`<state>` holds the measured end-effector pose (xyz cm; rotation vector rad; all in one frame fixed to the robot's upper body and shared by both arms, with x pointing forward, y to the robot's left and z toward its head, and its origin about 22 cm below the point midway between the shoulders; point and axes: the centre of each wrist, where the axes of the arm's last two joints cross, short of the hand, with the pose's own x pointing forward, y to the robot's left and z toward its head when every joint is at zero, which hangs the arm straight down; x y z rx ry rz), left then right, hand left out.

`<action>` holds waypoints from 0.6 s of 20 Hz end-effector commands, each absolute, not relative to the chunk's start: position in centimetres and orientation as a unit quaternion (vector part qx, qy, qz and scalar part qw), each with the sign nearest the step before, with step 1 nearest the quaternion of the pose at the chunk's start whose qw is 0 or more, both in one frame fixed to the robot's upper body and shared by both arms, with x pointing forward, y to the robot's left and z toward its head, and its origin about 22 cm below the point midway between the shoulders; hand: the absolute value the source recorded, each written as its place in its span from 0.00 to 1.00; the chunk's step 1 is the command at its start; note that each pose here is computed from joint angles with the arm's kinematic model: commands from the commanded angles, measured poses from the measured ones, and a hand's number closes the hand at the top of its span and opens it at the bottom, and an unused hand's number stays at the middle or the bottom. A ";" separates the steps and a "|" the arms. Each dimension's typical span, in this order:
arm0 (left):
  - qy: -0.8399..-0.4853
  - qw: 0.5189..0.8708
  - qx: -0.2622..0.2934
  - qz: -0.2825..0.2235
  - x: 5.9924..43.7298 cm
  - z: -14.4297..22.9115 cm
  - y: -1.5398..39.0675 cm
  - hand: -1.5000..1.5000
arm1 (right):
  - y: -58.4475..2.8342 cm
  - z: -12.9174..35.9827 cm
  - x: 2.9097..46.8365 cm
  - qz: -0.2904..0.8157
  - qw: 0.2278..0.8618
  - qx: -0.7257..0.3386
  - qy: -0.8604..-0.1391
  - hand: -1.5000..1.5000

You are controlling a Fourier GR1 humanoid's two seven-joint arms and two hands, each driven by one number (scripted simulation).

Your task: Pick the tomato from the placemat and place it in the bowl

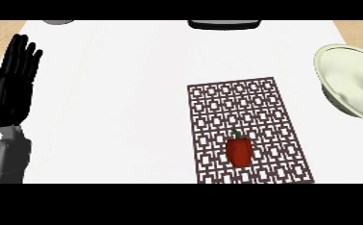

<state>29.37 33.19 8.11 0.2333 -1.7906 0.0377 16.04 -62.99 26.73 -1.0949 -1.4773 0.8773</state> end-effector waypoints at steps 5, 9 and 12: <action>-0.783 0.616 0.086 -0.002 30.4 8.5 31.9 0.50 | -63.0 30.2 16.5 0.348 0.527 -0.322 -0.705 1.00; -0.781 0.618 0.087 0.000 30.5 8.1 31.9 0.50 | -62.4 31.1 17.5 0.352 0.540 -0.301 -0.703 1.00; -0.782 0.617 0.083 -0.001 31.5 8.7 31.0 0.50 | -60.8 31.2 19.9 0.379 0.548 -0.295 -0.685 1.00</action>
